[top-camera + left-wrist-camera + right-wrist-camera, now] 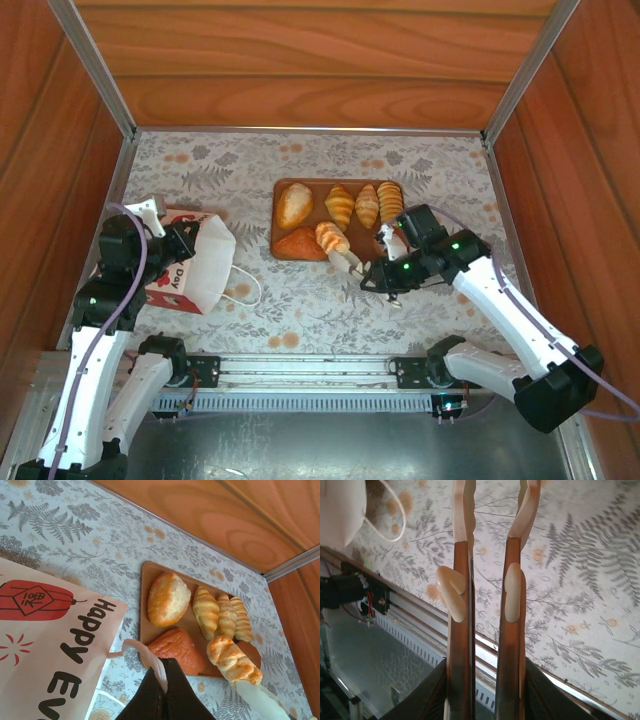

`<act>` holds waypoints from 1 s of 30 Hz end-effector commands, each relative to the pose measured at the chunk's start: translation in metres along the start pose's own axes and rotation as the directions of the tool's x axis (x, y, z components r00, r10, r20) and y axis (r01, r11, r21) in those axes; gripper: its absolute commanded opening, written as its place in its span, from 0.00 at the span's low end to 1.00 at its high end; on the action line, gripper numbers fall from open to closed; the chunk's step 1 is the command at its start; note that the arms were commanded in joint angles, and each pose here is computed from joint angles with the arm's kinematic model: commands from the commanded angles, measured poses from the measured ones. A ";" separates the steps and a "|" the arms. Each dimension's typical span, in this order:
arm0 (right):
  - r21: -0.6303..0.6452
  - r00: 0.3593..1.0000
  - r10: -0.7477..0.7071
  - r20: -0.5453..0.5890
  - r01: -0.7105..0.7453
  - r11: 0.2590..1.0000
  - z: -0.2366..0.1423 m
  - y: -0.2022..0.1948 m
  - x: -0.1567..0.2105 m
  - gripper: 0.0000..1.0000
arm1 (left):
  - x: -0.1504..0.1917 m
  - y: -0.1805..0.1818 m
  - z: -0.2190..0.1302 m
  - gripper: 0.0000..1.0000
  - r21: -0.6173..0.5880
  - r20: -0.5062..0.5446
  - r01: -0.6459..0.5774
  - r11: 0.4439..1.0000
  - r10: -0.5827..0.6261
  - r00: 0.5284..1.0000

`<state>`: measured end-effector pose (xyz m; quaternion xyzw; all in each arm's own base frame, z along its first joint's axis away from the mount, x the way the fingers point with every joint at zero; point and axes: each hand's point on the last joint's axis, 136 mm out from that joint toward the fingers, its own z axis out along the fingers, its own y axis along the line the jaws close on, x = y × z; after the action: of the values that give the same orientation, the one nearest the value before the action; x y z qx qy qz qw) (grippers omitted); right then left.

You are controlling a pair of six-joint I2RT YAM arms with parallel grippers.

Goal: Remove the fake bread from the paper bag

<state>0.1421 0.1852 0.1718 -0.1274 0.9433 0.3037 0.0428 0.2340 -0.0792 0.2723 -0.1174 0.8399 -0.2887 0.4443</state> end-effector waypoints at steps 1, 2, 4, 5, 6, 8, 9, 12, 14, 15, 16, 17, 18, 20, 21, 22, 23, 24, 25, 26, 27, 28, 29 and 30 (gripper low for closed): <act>-0.090 0.999 0.050 -0.013 -0.051 0.995 -0.004 0.004 0.001 0.34 | -0.003 -0.002 -0.002 0.00 0.014 0.030 -0.004 1.000 0.004 1.000; -0.100 0.998 0.064 -0.009 -0.064 0.993 -0.005 0.002 -0.001 0.34 | -0.003 -0.003 -0.002 0.00 0.014 0.032 -0.006 1.000 0.005 0.999; -0.115 0.996 0.088 -0.011 -0.088 0.989 -0.004 -0.001 -0.003 0.34 | -0.003 -0.002 -0.003 0.00 0.015 0.033 -0.005 1.000 0.005 0.999; -0.124 0.995 0.099 -0.016 -0.100 0.987 -0.004 -0.002 -0.004 0.35 | -0.003 -0.003 -0.003 0.00 0.015 0.035 -0.005 1.000 0.005 0.999; -0.133 0.994 0.105 -0.020 -0.107 0.985 -0.004 -0.002 -0.005 0.35 | -0.003 -0.002 -0.003 0.00 0.014 0.035 -0.004 1.000 0.003 0.999; -0.140 0.992 0.121 -0.035 -0.125 0.982 -0.001 -0.004 -0.005 0.35 | -0.003 -0.002 -0.003 0.00 0.014 0.037 -0.002 1.000 0.002 0.999; -0.146 0.991 0.126 -0.044 -0.131 0.981 0.000 -0.005 -0.006 0.36 | -0.003 -0.002 -0.003 0.00 0.015 0.035 -0.003 1.000 0.003 0.999; -0.148 0.987 0.148 -0.060 -0.155 0.977 0.004 -0.009 -0.007 0.37 | -0.003 -0.001 -0.003 0.00 0.013 0.034 -0.001 1.000 0.000 0.999; -0.155 0.985 0.158 -0.069 -0.167 0.974 0.007 -0.012 -0.009 0.37 | -0.002 -0.001 -0.002 0.00 0.013 0.033 -0.001 1.000 0.000 0.999; -0.149 0.983 0.167 -0.070 -0.176 0.973 0.008 -0.014 -0.010 0.38 | -0.002 -0.001 -0.002 0.00 0.012 0.033 0.001 1.000 -0.001 0.999; -0.140 0.982 0.176 -0.071 -0.185 0.973 0.009 -0.017 -0.011 0.39 | -0.002 -0.001 -0.002 0.00 0.013 0.033 0.000 1.000 0.000 0.999; -0.133 0.981 0.182 -0.071 -0.190 0.973 0.010 -0.020 -0.013 0.40 | -0.002 -0.001 -0.002 0.00 0.013 0.034 -0.001 1.000 0.000 0.999; -0.129 0.979 0.189 -0.069 -0.197 0.972 0.011 -0.023 -0.014 0.40 | -0.003 -0.001 -0.002 0.00 0.011 0.036 0.000 1.000 -0.001 0.999; -0.108 0.975 0.211 -0.063 -0.217 0.970 0.012 -0.031 -0.017 0.42 | -0.002 -0.001 -0.002 0.00 0.011 0.035 -0.001 1.000 0.000 0.999; -0.103 0.974 0.219 -0.063 -0.225 0.969 0.012 -0.033 -0.018 0.42 | -0.002 -0.001 -0.002 0.00 0.011 0.034 -0.001 1.000 0.000 0.999; -0.098 0.972 0.228 -0.064 -0.233 0.968 0.012 -0.035 -0.018 0.42 | -0.002 -0.001 -0.002 0.00 0.011 0.034 0.000 1.000 0.000 0.999; -0.089 0.971 0.231 -0.062 -0.236 0.968 0.011 -0.037 -0.019 0.43 | -0.002 -0.001 -0.002 0.00 0.012 0.033 -0.001 1.000 0.001 0.999; -0.081 0.969 0.238 -0.059 -0.243 0.967 0.010 -0.039 -0.019 0.44 | -0.003 -0.001 -0.001 0.00 0.010 0.034 -0.002 1.000 0.002 0.999; -0.066 0.969 0.242 -0.054 -0.245 0.967 0.010 -0.041 -0.019 0.44 | -0.003 -0.001 -0.002 0.00 0.010 0.035 -0.002 1.000 0.002 0.999; -0.048 0.969 0.243 -0.047 -0.245 0.968 0.009 -0.044 -0.019 0.45 | -0.003 0.000 -0.001 0.00 0.009 0.034 -0.002 1.000 0.001 0.999; -0.035 0.969 0.244 -0.041 -0.246 0.969 0.008 -0.046 -0.019 0.45 | -0.002 0.000 -0.001 0.00 0.008 0.033 -0.001 1.000 0.001 0.999; -0.019 0.971 0.238 -0.031 -0.239 0.971 0.005 -0.048 -0.020 0.46 | -0.002 0.000 0.000 0.00 0.007 0.032 0.001 1.000 -0.001 0.999; -0.004 0.972 0.234 -0.023 -0.235 0.972 0.003 -0.049 -0.020 0.47 | -0.002 0.000 0.001 0.00 0.007 0.028 0.001 1.000 -0.002 1.000; 0.008 0.972 0.233 -0.014 -0.233 0.972 0.000 -0.050 -0.021 0.48 | -0.001 0.000 0.001 0.00 0.007 0.026 0.002 1.000 -0.002 1.000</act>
<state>0.1715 0.1568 0.1370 -0.0104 0.9488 0.3149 -0.0217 0.2321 -0.0783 0.2716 -0.1174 0.8370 -0.2888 0.4497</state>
